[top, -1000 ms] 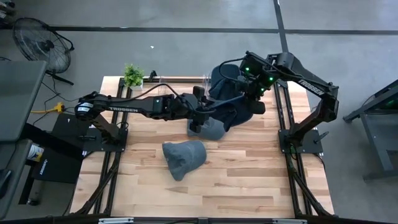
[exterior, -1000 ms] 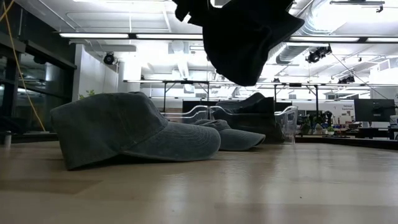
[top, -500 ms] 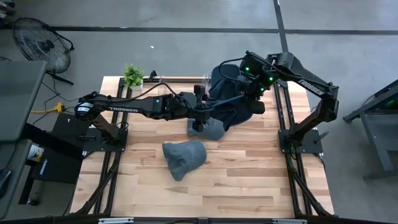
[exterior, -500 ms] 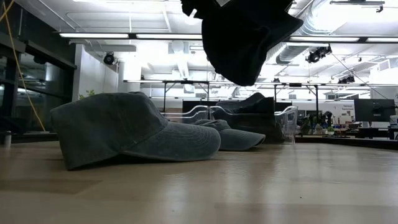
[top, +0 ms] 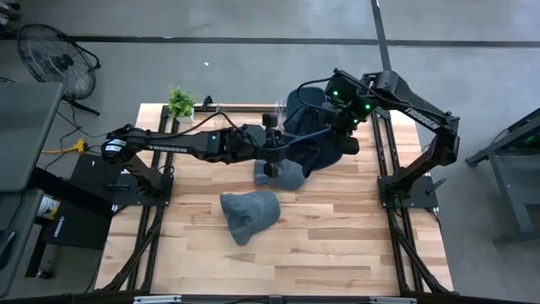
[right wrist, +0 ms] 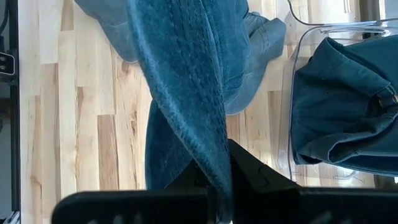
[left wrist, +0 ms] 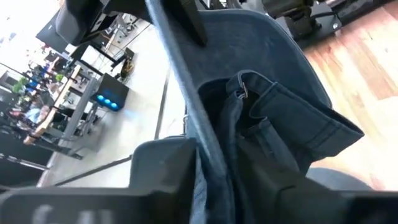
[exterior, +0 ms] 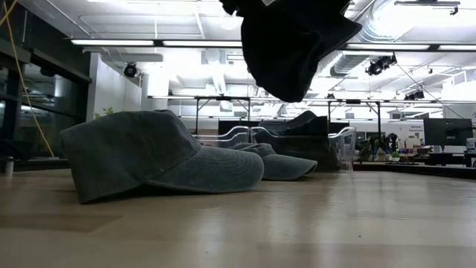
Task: Pick & Place hat
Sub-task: Put the blue cap into the right transparent bin
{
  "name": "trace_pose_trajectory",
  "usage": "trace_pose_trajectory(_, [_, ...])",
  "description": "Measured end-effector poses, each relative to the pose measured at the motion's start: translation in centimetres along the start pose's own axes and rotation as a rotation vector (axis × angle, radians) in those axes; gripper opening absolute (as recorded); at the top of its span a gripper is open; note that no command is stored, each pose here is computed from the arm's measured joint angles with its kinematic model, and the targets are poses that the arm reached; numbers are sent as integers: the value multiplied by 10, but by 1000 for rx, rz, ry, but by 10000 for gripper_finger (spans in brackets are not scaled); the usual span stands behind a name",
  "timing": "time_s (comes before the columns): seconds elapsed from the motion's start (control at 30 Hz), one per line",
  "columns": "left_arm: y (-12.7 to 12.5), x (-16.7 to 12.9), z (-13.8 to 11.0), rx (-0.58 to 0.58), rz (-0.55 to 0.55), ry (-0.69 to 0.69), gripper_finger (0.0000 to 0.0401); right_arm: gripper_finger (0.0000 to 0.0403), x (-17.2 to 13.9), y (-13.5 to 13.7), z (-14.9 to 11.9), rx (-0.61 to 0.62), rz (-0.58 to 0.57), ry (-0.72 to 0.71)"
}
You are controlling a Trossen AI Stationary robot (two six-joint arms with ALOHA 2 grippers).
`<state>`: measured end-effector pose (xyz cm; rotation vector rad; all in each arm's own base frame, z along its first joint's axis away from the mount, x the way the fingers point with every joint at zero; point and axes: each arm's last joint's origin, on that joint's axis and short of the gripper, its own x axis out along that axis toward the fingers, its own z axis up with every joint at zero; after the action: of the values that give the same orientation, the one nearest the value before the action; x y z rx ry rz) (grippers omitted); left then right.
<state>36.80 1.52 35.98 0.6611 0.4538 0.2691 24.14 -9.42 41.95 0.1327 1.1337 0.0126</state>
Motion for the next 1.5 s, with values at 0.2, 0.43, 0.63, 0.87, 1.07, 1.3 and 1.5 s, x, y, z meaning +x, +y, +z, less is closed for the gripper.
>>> trace_pose_trajectory(0.2, [1,0,1,-68,13,-11,19,5,0,0,0,-1,3,1])
trace_pose_trajectory(0.43, [2,0,1,-134,32,-1,13,52,0,1,0,-16,23,-11])
trace_pose_trajectory(0.63, [2,0,1,-179,51,9,13,101,-2,-1,1,-5,-36,-21])
trace_pose_trajectory(0.87, [5,0,-1,-217,148,57,13,135,-29,1,-7,23,-128,-161])
trace_pose_trajectory(1.07, [14,1,-2,-275,255,68,13,139,-66,6,-24,84,-195,-355])
trace_pose_trajectory(1.3, [36,8,-11,-485,324,17,13,139,-78,9,-48,141,-255,-623])
trace_pose_trajectory(1.5, [50,13,-19,-625,296,-32,13,139,-42,8,-86,265,-317,-766])
